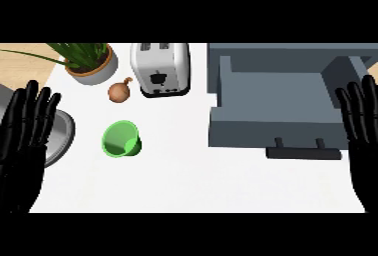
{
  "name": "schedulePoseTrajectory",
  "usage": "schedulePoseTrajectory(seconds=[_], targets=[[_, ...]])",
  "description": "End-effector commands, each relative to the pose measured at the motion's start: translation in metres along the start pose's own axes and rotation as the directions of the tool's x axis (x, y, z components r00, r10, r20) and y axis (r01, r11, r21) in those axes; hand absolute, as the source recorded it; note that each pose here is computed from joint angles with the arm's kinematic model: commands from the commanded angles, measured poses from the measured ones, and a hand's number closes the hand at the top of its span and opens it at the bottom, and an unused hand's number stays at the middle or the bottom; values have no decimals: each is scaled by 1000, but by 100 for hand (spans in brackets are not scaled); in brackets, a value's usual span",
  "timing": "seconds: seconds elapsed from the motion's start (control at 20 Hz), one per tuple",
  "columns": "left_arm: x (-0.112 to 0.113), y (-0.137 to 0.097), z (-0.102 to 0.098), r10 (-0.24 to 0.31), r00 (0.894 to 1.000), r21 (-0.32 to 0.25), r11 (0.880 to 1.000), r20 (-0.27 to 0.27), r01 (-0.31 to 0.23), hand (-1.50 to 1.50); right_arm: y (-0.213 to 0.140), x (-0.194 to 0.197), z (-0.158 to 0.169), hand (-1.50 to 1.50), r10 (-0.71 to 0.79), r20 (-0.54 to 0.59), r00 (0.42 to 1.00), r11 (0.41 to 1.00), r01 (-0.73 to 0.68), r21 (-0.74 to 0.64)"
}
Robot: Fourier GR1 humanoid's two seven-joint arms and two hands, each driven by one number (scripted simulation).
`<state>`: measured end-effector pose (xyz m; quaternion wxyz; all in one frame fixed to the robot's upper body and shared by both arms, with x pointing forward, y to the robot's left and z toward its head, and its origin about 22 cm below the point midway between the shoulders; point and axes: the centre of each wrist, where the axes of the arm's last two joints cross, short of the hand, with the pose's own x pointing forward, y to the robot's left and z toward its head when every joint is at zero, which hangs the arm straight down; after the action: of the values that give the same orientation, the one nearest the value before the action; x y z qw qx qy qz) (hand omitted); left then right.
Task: Pick up the cup, place it into the drawer and close the drawer
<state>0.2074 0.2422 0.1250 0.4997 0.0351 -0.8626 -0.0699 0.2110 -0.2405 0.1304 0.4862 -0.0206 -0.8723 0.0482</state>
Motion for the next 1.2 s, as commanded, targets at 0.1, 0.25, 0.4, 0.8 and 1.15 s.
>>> schedulePoseTrajectory(seconds=[0.1,0.25,0.4,0.8,1.15], targets=[[0,-16,-5,-141,989,312,938,-47,149,-150,11,-4,8,-150,-36,-51,998,999,37,32],[-18,-13,-14,-237,965,534,804,-113,260,-150,4,-4,3,-150,-35,-36,999,998,36,45],[-28,-50,-30,-51,992,622,775,-116,113,-150,16,-16,2,-150,-143,-111,983,983,155,99],[-22,-105,-59,-33,994,662,743,-102,93,-150,23,10,-11,-150,-147,-108,983,986,155,69],[-51,-103,-80,-40,990,687,716,-136,123,-150,13,-7,-14,-150,-133,-117,984,986,143,84]])
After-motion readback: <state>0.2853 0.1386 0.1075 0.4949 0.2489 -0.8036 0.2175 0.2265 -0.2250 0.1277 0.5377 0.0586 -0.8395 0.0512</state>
